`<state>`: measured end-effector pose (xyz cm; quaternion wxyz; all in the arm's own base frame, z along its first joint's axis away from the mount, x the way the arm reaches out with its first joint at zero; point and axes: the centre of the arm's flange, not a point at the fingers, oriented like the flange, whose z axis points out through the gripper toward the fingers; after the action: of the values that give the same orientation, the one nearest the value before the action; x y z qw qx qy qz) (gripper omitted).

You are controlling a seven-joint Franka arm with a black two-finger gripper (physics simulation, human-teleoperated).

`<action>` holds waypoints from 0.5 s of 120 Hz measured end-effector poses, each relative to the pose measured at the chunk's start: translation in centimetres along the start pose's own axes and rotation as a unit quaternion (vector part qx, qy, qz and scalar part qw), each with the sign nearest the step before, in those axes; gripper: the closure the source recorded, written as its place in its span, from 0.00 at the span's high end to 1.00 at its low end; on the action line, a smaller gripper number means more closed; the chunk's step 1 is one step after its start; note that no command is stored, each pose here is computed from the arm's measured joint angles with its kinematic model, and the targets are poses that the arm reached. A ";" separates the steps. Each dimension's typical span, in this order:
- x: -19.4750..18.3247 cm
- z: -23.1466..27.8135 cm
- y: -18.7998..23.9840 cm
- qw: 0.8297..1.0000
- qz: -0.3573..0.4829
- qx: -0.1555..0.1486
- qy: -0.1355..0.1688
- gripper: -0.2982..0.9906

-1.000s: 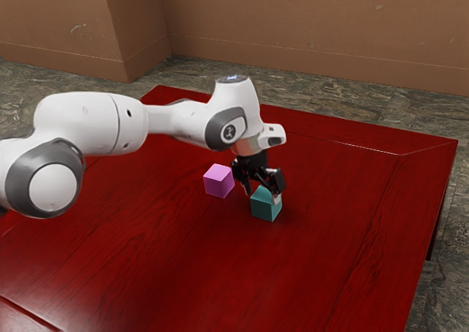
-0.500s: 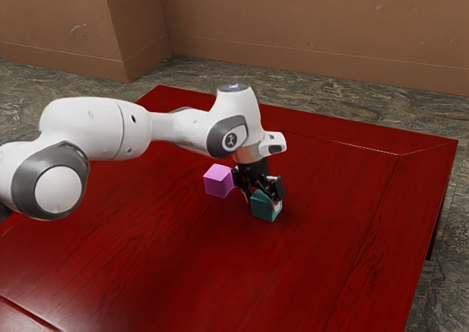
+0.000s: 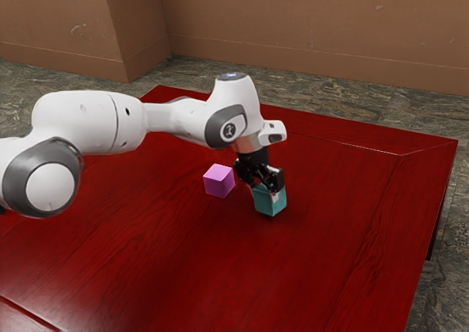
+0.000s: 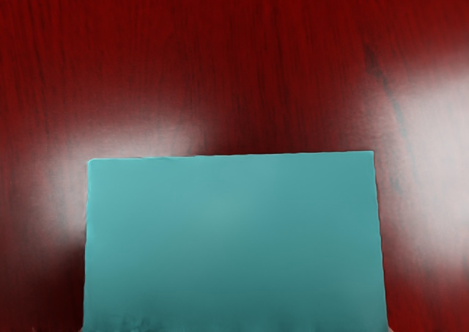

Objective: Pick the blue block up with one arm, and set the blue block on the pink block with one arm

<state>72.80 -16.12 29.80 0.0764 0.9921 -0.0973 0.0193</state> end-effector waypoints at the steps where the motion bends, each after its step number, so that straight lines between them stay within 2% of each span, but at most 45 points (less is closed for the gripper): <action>1: 0.0 -0.2 0.0 1.000 0.000 0.000 0.001 0.56; 36: -1.6 -8.5 0.9 1.000 0.003 0.022 0.019 0.53; 60: -3.0 -10.5 -3.6 0.999 -0.029 0.032 0.018 0.51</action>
<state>70.34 -10.39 39.49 0.0467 0.9960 -0.0659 0.0383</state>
